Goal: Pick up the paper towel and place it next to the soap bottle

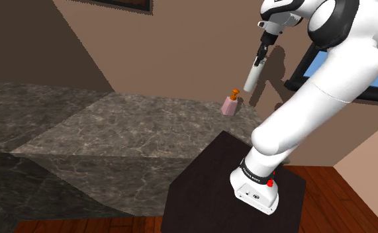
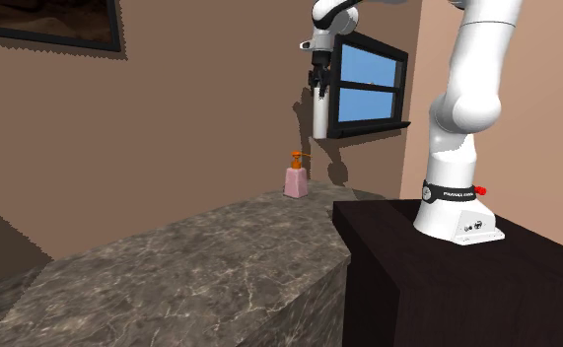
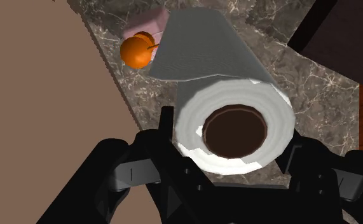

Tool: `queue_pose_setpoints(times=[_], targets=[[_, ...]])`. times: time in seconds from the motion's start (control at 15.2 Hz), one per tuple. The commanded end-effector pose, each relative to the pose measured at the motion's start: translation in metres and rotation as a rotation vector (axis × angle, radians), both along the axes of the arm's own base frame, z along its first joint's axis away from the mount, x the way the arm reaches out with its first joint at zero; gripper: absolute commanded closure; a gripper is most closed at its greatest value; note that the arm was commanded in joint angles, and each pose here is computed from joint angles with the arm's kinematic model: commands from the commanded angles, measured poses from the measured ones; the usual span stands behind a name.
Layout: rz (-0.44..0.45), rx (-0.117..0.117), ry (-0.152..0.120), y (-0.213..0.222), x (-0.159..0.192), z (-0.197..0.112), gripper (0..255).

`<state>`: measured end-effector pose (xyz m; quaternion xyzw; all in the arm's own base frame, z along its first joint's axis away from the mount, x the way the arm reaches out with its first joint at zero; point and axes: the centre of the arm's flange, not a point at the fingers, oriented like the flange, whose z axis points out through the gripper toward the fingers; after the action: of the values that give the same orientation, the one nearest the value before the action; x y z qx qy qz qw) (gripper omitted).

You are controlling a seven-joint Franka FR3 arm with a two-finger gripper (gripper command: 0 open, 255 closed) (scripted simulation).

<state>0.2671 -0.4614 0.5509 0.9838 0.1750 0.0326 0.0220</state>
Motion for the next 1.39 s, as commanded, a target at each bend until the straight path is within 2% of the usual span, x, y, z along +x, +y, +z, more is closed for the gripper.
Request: queue_pose_setpoints(times=[0.0,0.26,1.32], targets=[[0.002,-0.001,0.000,-0.022,-0.018,0.001,255],[0.002,-0.001,0.000,-0.060,-0.047,0.001,255],[0.002,-0.001,0.000,-0.060,-0.047,-0.084,255]])
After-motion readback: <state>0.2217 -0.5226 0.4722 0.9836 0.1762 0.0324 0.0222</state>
